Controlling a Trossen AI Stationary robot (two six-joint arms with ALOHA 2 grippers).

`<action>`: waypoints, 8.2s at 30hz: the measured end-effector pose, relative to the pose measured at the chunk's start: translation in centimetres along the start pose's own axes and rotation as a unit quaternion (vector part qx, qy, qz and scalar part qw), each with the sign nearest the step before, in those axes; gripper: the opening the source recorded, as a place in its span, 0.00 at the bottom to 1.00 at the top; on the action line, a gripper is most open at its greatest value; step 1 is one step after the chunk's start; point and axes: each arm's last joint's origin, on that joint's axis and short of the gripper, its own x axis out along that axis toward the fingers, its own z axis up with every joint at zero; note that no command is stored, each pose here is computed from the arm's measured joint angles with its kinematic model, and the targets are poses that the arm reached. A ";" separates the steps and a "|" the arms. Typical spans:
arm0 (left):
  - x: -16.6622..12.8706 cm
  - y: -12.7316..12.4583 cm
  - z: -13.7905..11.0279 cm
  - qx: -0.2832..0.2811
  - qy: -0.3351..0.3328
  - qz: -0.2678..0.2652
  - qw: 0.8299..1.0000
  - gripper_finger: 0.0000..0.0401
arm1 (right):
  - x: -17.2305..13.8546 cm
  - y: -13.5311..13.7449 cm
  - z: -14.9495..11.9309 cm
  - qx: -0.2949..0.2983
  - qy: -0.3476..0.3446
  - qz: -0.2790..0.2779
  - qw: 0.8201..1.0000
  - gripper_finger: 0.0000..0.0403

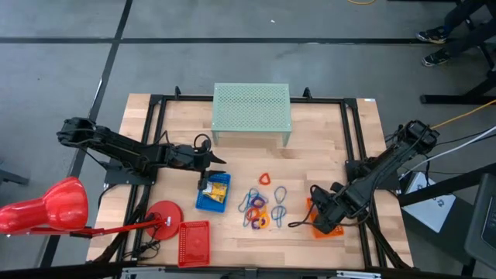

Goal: Pick & Place Office Desk Supplies
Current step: Put the blue rubber band into the orange bin

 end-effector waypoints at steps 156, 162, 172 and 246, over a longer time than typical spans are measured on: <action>-9.0 -2.1 -5.3 -0.054 -0.071 -0.011 0.996 0.35 | 0.8 1.8 -4.9 0.138 -0.137 -0.080 0.978 0.07; -9.0 -2.1 -5.3 -0.054 -0.070 -0.011 0.996 0.35 | 0.6 1.6 -4.2 0.134 -0.168 -0.085 0.973 0.32; -9.0 -2.1 -5.3 -0.052 -0.070 -0.012 0.996 0.35 | -1.8 1.4 -3.8 0.142 -0.194 -0.037 0.970 0.53; -9.0 -2.2 -5.4 -0.056 -0.067 -0.018 0.996 0.35 | 8.2 9.2 8.5 -0.159 -0.150 0.054 0.974 0.45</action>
